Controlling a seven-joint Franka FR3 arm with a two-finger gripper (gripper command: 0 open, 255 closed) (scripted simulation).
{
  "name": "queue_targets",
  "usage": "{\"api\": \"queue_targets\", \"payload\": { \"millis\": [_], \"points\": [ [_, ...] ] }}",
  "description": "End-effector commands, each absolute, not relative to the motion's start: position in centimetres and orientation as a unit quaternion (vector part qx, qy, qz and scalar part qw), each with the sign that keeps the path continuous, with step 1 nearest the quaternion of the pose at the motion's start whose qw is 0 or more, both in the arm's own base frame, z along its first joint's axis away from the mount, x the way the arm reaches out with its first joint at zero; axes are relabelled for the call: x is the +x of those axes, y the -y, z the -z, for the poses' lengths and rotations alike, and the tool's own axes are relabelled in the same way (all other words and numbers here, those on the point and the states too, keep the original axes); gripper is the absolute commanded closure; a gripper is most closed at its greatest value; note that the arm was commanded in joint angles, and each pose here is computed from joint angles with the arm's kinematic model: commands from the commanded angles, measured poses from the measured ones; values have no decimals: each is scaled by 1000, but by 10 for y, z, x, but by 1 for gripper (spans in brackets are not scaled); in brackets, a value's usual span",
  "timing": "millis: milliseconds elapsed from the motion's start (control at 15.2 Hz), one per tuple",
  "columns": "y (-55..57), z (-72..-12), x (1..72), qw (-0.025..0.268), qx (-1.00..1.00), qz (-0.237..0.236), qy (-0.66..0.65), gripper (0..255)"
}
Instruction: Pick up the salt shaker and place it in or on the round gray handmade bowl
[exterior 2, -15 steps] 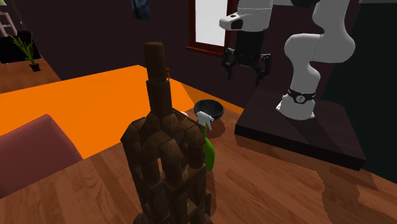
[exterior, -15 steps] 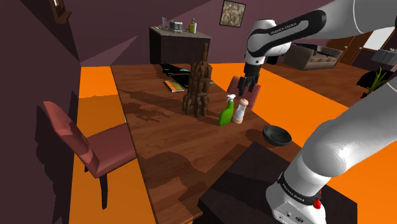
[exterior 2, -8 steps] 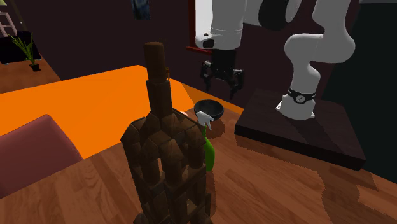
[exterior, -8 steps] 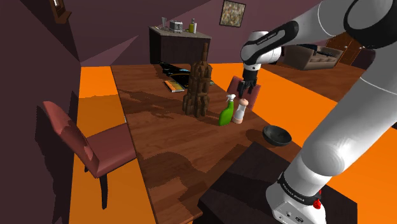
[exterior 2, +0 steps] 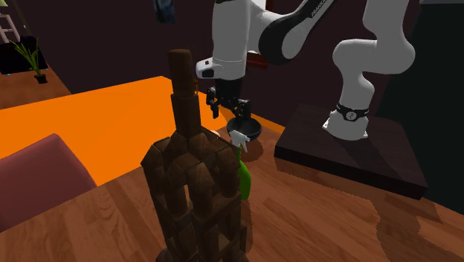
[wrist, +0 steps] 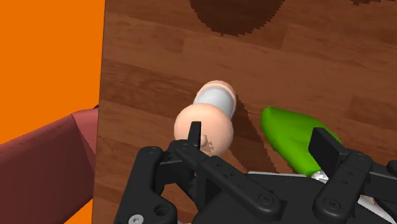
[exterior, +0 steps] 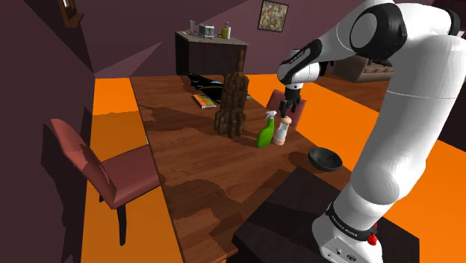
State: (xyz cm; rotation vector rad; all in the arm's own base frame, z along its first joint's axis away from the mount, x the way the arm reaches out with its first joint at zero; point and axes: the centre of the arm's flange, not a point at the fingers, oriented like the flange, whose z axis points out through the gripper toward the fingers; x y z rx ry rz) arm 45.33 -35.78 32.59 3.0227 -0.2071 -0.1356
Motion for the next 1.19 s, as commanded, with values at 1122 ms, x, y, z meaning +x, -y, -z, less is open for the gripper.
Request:
{"api": "queue_targets", "payload": {
  "millis": [1122],
  "points": [
    [407, -261, 460, 65, 994, 49, 74, 0]
  ]
}}
